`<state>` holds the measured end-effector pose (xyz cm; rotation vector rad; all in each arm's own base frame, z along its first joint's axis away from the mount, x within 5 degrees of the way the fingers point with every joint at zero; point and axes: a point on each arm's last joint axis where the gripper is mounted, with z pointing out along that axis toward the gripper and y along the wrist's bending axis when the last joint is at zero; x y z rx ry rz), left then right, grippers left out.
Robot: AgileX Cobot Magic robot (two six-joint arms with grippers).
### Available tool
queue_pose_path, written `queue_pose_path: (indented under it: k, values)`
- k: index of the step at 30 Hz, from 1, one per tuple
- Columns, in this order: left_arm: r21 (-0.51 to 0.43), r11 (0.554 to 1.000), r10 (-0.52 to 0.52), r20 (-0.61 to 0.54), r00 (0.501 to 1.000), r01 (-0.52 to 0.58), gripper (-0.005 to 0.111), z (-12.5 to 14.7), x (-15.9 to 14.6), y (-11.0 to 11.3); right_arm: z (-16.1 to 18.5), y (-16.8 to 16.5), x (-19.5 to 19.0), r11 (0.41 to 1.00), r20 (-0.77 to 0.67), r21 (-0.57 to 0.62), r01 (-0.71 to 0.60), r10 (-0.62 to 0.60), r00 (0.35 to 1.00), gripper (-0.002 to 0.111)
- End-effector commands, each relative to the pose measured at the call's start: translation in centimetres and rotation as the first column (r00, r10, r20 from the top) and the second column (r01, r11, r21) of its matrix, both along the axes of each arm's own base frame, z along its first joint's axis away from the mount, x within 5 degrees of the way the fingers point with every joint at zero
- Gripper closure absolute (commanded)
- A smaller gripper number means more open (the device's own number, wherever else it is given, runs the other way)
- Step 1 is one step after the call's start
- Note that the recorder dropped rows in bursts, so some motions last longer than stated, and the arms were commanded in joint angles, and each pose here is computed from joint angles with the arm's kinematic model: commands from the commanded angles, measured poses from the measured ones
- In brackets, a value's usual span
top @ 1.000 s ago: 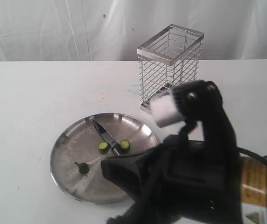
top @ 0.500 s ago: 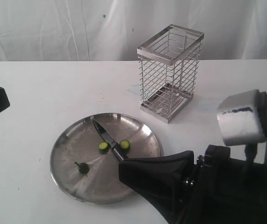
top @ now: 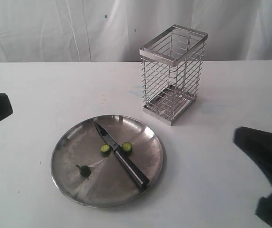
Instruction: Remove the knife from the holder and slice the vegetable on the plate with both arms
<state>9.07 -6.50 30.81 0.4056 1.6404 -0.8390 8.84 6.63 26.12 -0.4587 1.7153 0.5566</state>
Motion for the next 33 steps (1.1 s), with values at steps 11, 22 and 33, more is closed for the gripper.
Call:
queue_pose_path:
  k: [11, 22, 33]
  values:
    - [0.007, 1.0, -0.003, 0.0, 1.0, 0.003, 0.107, -0.2, -0.2, 0.0, -7.9, -5.4, -3.6, 0.927, -0.004, -0.145, 0.345, -0.349, 0.937, 0.108]
    - [0.011, 1.0, -0.003, 0.0, 1.0, 0.003, 0.107, -0.2, -0.2, 0.0, -8.0, -5.4, -3.7, 0.927, -0.012, -0.138, 0.348, -0.353, 0.936, 0.108]
    - [0.026, 0.999, 0.044, 0.033, 0.999, -0.044, 0.107, -0.1, -0.5, 0.3, -8.0, -5.4, -3.7, 0.927, -0.012, -0.138, 0.348, -0.353, 0.936, 0.108]
